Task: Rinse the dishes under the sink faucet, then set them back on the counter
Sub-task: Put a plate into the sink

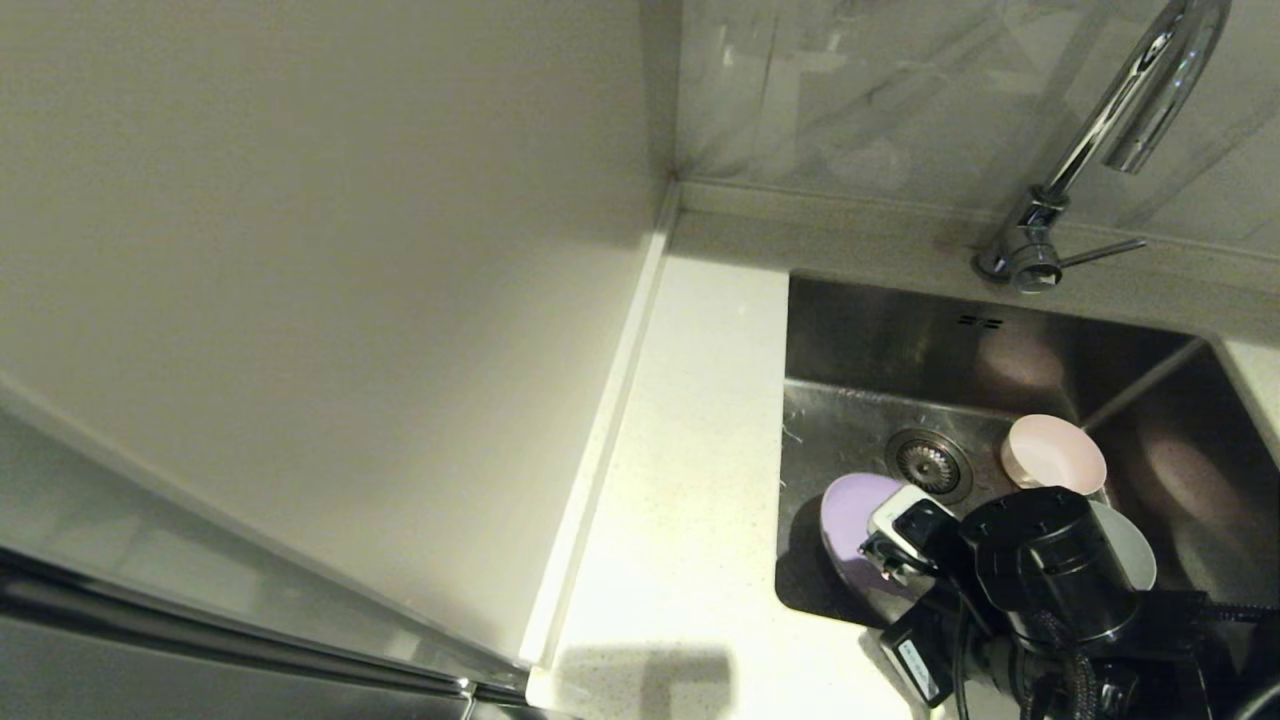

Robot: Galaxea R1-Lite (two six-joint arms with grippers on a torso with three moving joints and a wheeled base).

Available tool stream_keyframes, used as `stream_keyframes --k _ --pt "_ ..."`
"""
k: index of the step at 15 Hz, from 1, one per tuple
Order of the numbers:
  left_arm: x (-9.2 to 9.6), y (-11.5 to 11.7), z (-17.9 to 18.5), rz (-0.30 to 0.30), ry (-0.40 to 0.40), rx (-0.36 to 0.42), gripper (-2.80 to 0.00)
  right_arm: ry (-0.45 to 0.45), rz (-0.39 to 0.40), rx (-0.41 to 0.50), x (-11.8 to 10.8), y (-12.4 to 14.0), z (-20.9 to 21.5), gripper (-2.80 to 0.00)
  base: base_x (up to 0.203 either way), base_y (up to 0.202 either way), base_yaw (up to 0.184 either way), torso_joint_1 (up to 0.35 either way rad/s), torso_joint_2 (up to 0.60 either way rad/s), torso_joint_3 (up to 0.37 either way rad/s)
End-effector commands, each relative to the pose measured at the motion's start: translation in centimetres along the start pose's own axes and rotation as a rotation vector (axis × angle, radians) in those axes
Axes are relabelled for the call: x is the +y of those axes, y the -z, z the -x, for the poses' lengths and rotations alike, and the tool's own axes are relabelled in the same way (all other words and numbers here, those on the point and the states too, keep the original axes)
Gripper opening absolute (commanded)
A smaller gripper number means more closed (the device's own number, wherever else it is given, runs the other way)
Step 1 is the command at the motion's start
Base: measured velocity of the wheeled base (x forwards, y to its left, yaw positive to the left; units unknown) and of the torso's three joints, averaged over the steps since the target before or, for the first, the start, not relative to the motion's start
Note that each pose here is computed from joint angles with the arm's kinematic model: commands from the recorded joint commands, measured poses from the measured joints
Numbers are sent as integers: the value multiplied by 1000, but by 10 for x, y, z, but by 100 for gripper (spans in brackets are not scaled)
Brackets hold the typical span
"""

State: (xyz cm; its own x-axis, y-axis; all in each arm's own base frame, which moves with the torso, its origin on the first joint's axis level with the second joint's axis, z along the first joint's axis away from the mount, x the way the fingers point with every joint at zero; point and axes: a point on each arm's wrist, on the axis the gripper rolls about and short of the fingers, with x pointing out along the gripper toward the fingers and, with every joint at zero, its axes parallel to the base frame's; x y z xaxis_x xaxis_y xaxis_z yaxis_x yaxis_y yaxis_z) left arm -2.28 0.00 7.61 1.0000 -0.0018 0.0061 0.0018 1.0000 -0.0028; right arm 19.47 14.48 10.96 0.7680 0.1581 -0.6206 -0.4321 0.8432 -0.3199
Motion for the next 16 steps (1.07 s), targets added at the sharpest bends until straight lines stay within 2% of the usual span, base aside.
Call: stream_keyframes --k 1,5,9,13,16 --pt "0 1 0 0 0 3 -280 -6 6 10 0 5 2 0 0 0 0 0 0 0" --pt "0 1 0 0 0 3 -280 -7 -5 16 0 8 4 0 0 0 0 0 0 0" --pt "0 1 0 0 0 3 -280 7 -76 -11 -4 6 11 0 0 0 0 0 0 0" --pt "0 1 0 0 0 3 -280 174 -277 -71 -47 4 28 0 0 0 0 0 0 0" --pt "0 1 0 0 0 3 -280 334 -415 -113 -85 23 56 0 0 0 0 0 0 0"
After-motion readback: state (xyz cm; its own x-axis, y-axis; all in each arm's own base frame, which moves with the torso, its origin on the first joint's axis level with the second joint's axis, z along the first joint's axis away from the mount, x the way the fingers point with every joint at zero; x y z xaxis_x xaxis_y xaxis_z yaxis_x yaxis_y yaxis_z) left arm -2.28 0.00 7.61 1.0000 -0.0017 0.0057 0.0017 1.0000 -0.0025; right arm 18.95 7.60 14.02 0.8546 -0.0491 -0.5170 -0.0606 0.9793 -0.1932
